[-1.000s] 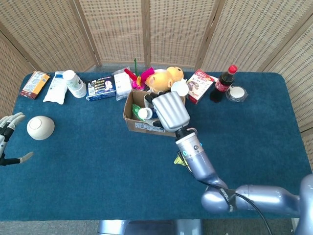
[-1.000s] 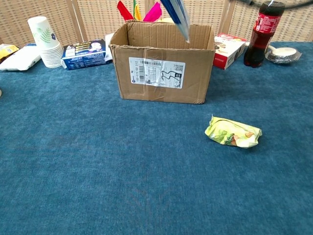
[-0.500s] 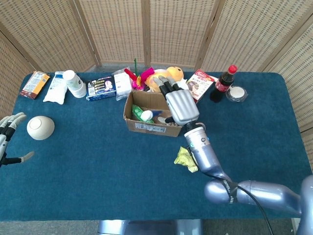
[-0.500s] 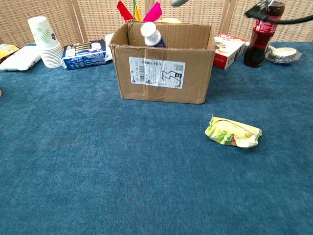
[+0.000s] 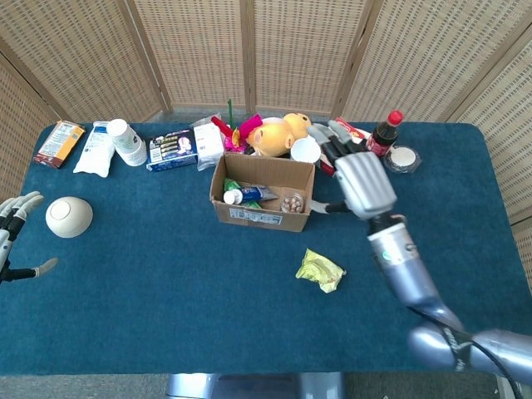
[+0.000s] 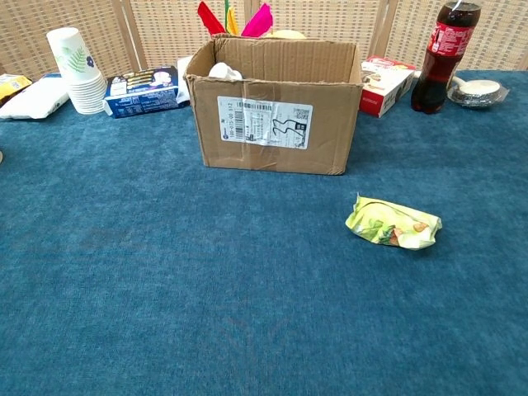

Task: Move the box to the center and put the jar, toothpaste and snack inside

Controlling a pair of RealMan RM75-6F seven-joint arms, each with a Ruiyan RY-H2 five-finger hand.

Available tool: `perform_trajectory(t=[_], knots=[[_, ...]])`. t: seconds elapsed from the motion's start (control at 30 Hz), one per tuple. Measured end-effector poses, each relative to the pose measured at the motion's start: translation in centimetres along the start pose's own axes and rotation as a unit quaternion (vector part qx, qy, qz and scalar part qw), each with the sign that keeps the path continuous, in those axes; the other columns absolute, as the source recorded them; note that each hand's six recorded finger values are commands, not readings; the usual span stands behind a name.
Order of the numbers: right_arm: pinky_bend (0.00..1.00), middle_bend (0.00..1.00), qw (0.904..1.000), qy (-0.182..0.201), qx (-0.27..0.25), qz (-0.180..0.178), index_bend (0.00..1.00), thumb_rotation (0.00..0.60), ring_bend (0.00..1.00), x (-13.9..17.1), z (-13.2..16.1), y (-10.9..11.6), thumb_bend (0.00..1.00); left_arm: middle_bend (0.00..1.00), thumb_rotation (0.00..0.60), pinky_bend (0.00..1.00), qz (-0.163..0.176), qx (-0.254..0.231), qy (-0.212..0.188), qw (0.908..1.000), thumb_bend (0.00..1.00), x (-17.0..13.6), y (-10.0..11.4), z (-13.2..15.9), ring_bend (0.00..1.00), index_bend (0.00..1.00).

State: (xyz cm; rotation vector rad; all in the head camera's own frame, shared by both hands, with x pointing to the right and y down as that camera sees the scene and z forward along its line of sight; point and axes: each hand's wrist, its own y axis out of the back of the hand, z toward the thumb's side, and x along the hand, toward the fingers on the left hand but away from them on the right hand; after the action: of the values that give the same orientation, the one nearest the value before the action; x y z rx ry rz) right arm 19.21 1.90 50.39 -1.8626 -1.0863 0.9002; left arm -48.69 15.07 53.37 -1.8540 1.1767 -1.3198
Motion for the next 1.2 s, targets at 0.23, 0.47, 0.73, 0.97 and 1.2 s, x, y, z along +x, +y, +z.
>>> perform_trajectory(t=[0.23, 0.47, 0.73, 0.97, 1.2], knots=[[0.28, 0.0, 0.9992, -0.004, -0.009, 0.038, 0.0, 0.6, 0.01, 5.5, -5.1, -1.1, 0.0, 0.0, 0.6, 0.07, 0.0, 0.003, -0.002, 1.0, 0.24, 0.0, -0.1, 0.2, 0.0, 0.0], [0.27, 0.01, 0.9962, -0.003, -0.002, 0.087, 0.0, 0.6, 0.01, 11.2, -10.1, -3.4, 0.0, 0.0, 0.6, 0.07, 0.0, 0.007, 0.001, 1.0, 0.24, 0.1, -0.2, 0.2, 0.0, 0.0], [0.2, 0.02, 0.9842, 0.003, 0.038, 0.173, 0.01, 0.6, 0.0, 15.7, -14.0, -7.8, 0.0, 0.0, 0.6, 0.07, 0.0, 0.007, 0.002, 1.0, 0.24, 0.0, -0.2, 0.2, 0.0, 0.0], [0.19, 0.02, 0.9699, 0.038, 0.051, 0.235, 0.01, 0.6, 0.0, 18.1, -13.3, -11.8, 0.0, 0.0, 0.6, 0.07, -0.003, 0.008, 0.002, 1.0, 0.24, 0.1, -0.4, 0.2, 0.0, 0.0], [0.19, 0.03, 0.962, 0.07, 0.063, 0.256, 0.01, 0.6, 0.0, 17.9, -11.0, -15.1, 0.0, 0.0, 0.6, 0.07, -0.003, 0.008, 0.002, 1.0, 0.24, 0.1, -0.4, 0.2, 0.0, 0.0]])
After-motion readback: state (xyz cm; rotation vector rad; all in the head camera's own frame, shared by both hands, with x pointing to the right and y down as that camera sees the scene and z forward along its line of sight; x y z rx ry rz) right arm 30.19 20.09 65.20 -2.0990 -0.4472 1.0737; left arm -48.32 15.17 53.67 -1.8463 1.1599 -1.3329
